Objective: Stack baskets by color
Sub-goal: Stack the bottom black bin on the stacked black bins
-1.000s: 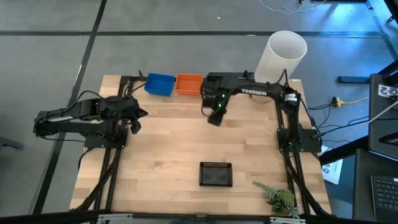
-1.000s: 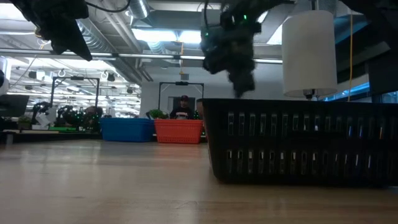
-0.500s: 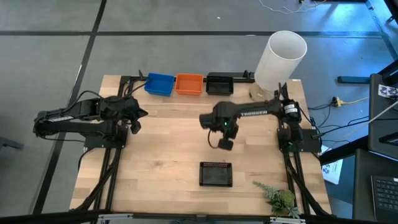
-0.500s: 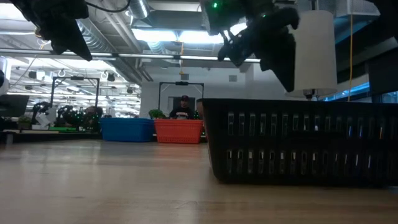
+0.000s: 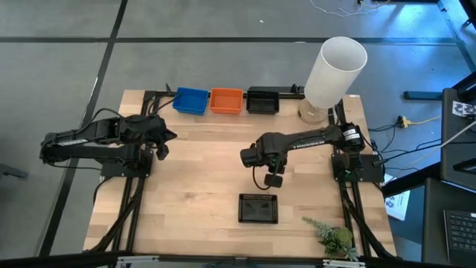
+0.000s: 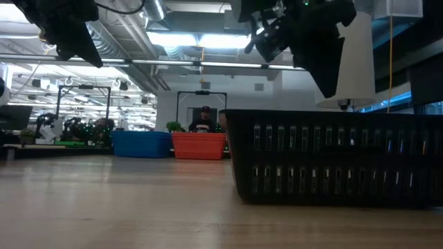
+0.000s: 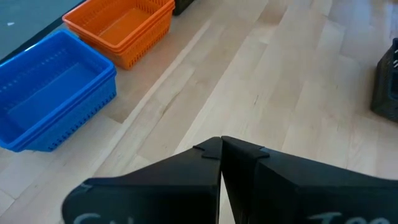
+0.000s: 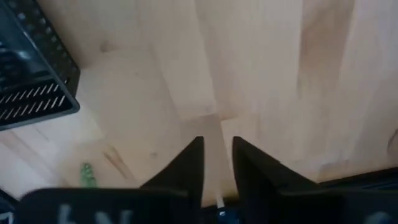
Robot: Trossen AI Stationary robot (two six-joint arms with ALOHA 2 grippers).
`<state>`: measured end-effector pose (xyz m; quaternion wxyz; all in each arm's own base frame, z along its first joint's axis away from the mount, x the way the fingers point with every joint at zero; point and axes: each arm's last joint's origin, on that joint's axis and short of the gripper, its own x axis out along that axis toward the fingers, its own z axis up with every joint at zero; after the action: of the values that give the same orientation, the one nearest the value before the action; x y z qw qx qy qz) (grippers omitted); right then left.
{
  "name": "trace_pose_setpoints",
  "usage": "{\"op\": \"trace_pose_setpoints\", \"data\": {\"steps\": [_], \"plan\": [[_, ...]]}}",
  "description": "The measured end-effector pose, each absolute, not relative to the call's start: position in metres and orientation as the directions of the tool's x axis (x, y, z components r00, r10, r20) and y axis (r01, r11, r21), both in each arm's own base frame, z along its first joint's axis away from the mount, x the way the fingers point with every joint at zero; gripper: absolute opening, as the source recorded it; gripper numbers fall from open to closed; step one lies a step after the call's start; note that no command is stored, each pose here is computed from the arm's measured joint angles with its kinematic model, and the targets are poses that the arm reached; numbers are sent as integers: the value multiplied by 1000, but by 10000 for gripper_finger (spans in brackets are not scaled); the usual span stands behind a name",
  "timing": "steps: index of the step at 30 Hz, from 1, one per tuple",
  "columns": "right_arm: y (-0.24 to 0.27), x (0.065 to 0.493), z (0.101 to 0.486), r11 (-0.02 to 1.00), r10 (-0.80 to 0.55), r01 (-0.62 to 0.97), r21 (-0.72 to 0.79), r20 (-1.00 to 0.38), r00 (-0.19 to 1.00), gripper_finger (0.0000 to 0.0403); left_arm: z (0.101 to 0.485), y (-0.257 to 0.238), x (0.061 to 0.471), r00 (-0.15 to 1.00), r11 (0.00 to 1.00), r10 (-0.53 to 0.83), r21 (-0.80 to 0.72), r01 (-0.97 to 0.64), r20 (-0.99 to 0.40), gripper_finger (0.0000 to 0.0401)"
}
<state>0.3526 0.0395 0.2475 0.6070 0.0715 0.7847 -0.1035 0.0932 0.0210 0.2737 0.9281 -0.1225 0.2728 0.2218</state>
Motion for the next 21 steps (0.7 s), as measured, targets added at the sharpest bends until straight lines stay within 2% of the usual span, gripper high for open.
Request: {"op": "trace_pose_setpoints", "data": {"steps": [5, 9, 13, 18, 21], "plan": [[46, 355, 240, 974, 74, 224, 21, -971, -229, 122, 274, 21, 93, 753, 872, 345, -106, -478, -561, 0], [62, 364, 236, 984, 141, 131, 125, -982, -126, 127, 274, 21, 93, 753, 874, 344, -101, -475, -561, 0], [79, 374, 235, 987, 158, 29, 158, -987, 3, 127, 274, 21, 93, 753, 874, 345, -100, -475, -561, 0], [101, 385, 237, 981, 192, 8, 195, -970, 146, 127, 274, 21, 93, 753, 875, 345, -100, -475, -561, 0], [112, 385, 237, 983, 181, -22, 180, -966, 182, 127, 274, 21, 93, 753, 875, 344, -100, -474, -561, 0]]}}
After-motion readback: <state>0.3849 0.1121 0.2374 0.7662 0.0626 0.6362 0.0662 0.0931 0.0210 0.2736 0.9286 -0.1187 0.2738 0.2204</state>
